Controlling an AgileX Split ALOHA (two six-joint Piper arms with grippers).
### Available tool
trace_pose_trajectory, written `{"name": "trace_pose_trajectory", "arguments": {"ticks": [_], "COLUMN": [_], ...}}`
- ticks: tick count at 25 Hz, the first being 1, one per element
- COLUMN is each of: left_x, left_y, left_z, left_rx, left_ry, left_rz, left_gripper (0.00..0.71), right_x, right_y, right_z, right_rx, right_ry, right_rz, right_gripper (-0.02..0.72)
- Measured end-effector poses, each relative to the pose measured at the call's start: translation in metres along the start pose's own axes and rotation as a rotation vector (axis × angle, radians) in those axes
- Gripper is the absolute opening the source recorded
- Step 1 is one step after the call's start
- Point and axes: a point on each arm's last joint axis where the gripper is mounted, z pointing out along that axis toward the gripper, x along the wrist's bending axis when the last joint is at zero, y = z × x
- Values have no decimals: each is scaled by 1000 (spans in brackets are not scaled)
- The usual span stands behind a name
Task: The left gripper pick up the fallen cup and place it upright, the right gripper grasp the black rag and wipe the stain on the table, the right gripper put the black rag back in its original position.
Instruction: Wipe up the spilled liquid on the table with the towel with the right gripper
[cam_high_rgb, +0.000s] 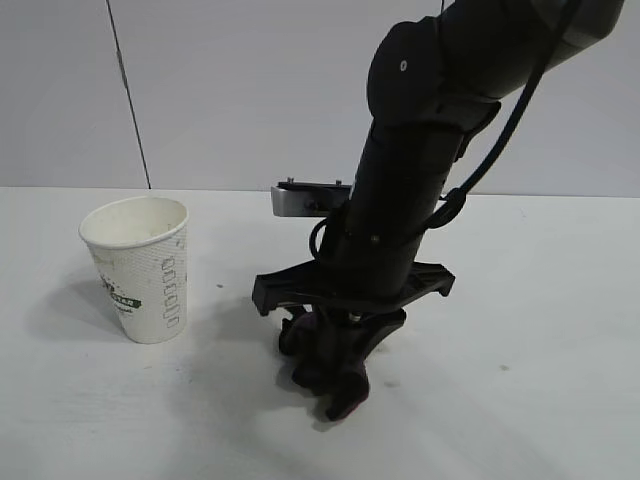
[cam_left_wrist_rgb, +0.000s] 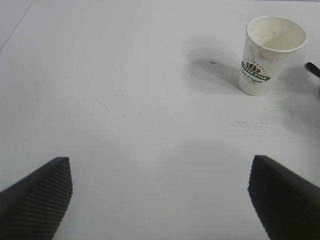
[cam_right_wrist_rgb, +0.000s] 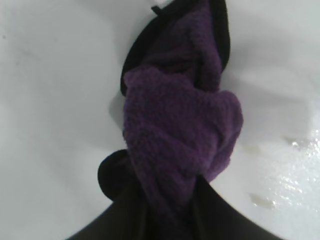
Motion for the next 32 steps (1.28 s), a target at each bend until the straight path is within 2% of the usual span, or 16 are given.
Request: {"name": "trace_pose_trajectory", "arguments": {"ticks": [7,13,16,19,22,25,27,28,32], "left_x": [0,0,0,0,0,0,0,0,0], "left_y": [0,0,0,0,0,0,0,0,0], "left_z": [0,0,0,0,0,0,0,0,0], "left_rx": [0,0,0,0,0,0,0,0,0], "left_ry": [0,0,0,0,0,0,0,0,0], "left_rz": [0,0,0,0,0,0,0,0,0], "left_gripper": [687,687,687,687,687,687,687,687,687], "right_x": [-11,-14,-24,-50,-81,-99,-97,-91,-56], "right_y": [-3,-1,3,7,9,4,1,-1,-5], "right_z": [6,9,5,-1,-8,-13,-14,-13,-8], "right_rx": [48,54,43,24,19,63,115,147,225], "right_ry": [-109,-126,-167,-234,-306,-330,-306,-271,-70], "right_rz": [-49,5,-6,43,144,212,206,189,76], "right_gripper": [91,91,91,91,91,91,91,91,91]}}
